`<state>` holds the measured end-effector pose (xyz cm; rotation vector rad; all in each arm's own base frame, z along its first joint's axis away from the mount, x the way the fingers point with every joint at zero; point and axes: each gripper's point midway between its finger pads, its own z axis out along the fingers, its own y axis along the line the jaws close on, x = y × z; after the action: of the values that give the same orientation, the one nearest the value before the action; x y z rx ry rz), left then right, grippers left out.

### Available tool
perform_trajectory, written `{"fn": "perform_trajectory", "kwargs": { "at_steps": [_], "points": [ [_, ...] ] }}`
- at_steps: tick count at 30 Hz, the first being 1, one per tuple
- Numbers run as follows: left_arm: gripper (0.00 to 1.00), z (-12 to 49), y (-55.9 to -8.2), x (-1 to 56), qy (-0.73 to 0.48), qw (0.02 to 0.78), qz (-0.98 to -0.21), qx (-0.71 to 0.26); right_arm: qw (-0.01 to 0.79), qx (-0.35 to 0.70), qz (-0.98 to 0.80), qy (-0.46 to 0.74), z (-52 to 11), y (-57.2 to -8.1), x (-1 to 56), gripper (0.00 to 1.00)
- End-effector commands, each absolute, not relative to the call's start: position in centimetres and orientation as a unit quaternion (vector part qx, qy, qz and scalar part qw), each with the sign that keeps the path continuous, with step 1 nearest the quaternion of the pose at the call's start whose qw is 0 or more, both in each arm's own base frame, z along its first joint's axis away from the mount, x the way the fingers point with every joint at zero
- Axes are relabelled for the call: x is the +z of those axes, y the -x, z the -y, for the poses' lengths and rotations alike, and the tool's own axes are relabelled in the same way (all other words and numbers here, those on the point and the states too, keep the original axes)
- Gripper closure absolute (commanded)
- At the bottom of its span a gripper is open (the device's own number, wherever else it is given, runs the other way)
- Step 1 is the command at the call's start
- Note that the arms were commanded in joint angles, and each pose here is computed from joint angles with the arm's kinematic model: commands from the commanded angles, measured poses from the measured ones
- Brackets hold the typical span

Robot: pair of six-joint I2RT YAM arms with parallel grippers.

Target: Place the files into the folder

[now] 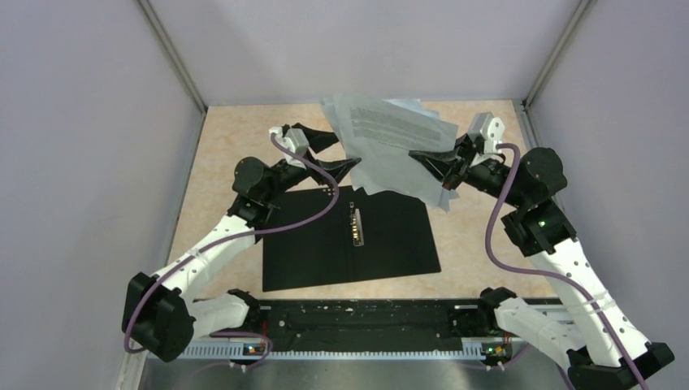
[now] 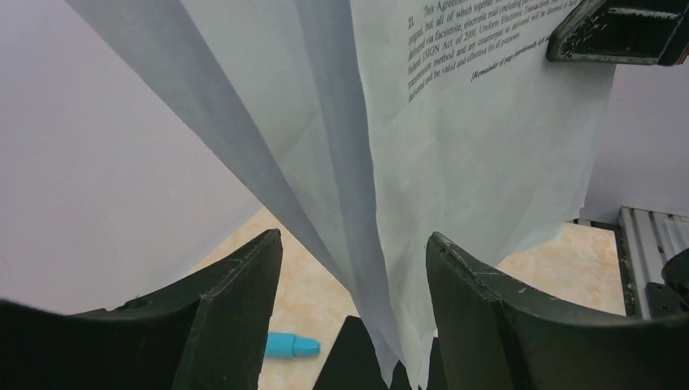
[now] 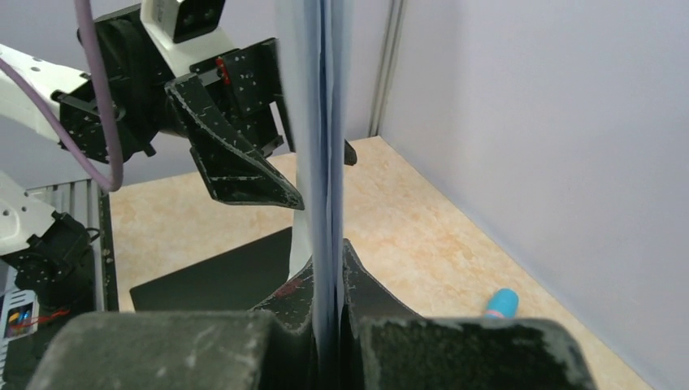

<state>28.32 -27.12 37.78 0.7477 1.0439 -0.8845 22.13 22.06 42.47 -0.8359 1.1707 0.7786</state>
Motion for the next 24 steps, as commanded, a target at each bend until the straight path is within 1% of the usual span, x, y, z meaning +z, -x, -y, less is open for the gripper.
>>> {"fn": "perform_trajectory", "kwargs": {
  "at_steps": [1,9,13,17,18,21,24],
  "points": [
    [0.29,27.1,-27.2,39.5,-0.367,0.706,-0.446,-0.409,0.703,0.354,-0.476,0.392,-21.8,-19.6,46.0,1.0],
    [0.31,28.4,-25.7,40.9,-0.403,0.671,-0.418,-0.462,0.706,0.345,-0.479,0.392,-21.6,-19.8,46.0,1.0],
    [0.35,29.0,-25.8,40.7,-0.405,0.656,-0.416,-0.482,0.712,0.33,-0.488,0.382,-21.3,-20.6,45.5,1.0],
    [0.46,29.5,-25.9,40.4,-0.397,0.647,-0.413,-0.504,0.717,0.312,-0.504,0.368,-21.1,-22.0,44.3,1.0],
    [0.53,29.6,-26.1,40.3,-0.395,0.645,-0.414,-0.506,0.719,0.308,-0.508,0.361,-20.9,-22.4,44.0,1.0],
    [0.63,30.0,-27.1,39.4,-0.382,0.637,-0.429,-0.515,0.723,0.297,-0.521,0.343,-20.6,-23.4,42.7,1.0],
    [0.79,30.6,-28.0,38.3,-0.37,0.634,-0.436,-0.521,0.726,0.289,-0.537,0.318,-20.3,-24.6,40.9,1.0]
  ]
}}
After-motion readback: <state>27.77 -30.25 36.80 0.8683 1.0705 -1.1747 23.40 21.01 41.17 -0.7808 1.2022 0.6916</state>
